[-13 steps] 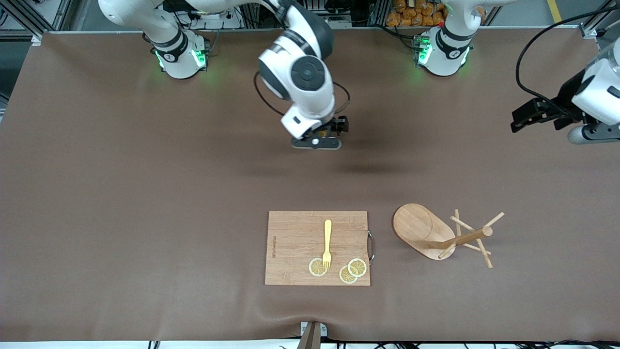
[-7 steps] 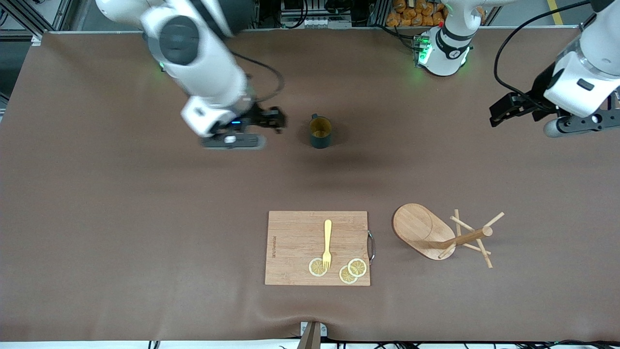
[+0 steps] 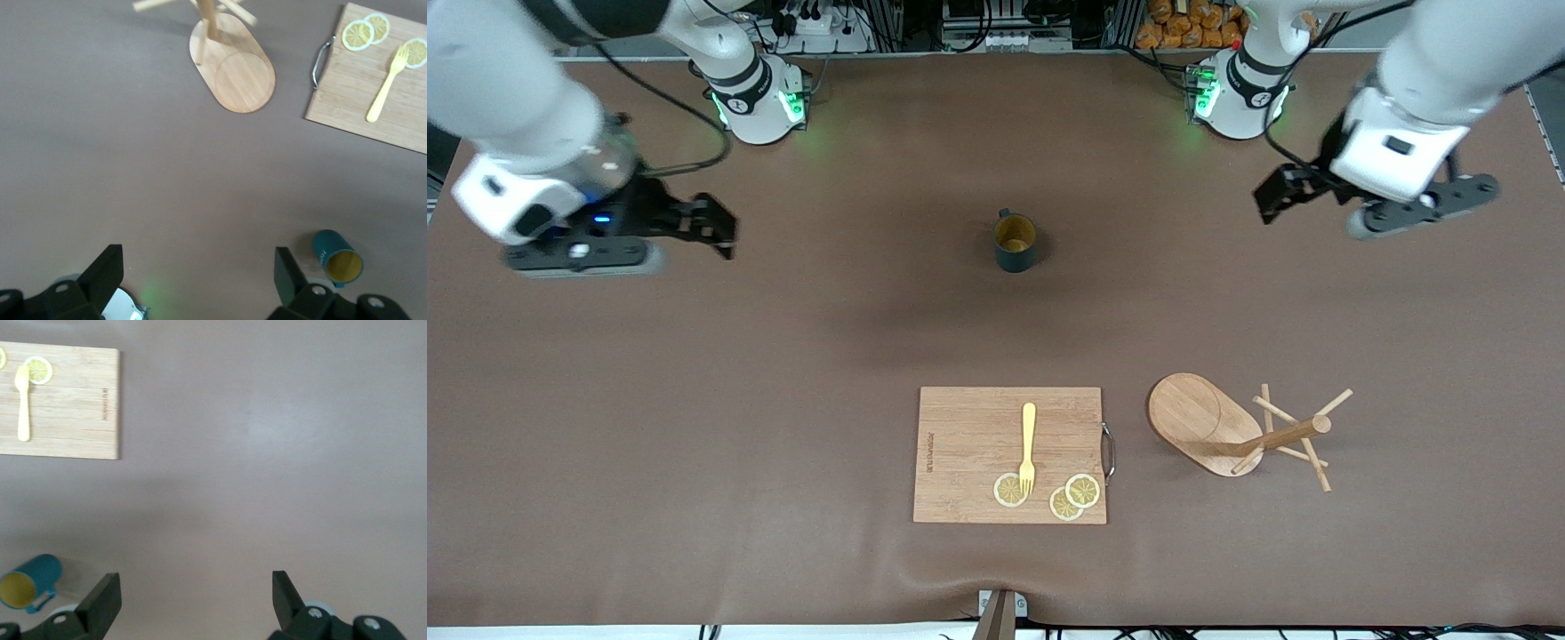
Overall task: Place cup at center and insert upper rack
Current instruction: 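Release the mug with the right gripper while the left gripper approaches, then lower the left gripper onto the mug handle and grasp it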
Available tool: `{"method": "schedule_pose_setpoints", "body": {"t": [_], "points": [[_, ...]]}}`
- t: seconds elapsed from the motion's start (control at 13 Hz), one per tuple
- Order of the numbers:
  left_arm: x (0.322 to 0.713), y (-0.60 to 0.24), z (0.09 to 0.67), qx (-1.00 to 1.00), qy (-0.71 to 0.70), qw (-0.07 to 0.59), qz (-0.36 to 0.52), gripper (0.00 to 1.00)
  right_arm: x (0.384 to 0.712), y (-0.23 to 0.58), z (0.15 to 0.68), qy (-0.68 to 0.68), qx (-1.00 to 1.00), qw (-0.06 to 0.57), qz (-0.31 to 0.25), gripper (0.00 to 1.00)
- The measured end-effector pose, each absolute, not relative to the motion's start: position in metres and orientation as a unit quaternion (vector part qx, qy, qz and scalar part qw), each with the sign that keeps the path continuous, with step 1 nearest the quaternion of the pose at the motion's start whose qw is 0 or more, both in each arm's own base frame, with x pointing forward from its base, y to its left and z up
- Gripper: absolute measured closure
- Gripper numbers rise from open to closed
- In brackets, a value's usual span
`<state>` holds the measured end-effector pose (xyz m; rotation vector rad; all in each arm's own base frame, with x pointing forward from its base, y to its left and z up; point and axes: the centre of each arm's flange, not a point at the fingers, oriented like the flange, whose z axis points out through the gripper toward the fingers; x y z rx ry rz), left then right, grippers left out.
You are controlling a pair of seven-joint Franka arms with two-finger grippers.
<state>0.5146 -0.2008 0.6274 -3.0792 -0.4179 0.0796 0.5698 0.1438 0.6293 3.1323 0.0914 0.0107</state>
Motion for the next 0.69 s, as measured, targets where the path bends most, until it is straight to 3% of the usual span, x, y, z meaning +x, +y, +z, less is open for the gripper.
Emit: {"method": "schedule_pose_setpoints", "body": {"t": [0.38,0.69], "points": [[0.451,-0.32,0.626,-0.986,-0.153,0.06,-0.016,0.0,0.585,0.024,0.622,0.004,1.0,0.005,-0.007,0.0],[0.401,-0.405,0.592,-0.984,-0.124,0.115,-0.063,0.0,0.583,-0.031,0.61,-0.009,1.0,0.003,-0.021,0.0]]}}
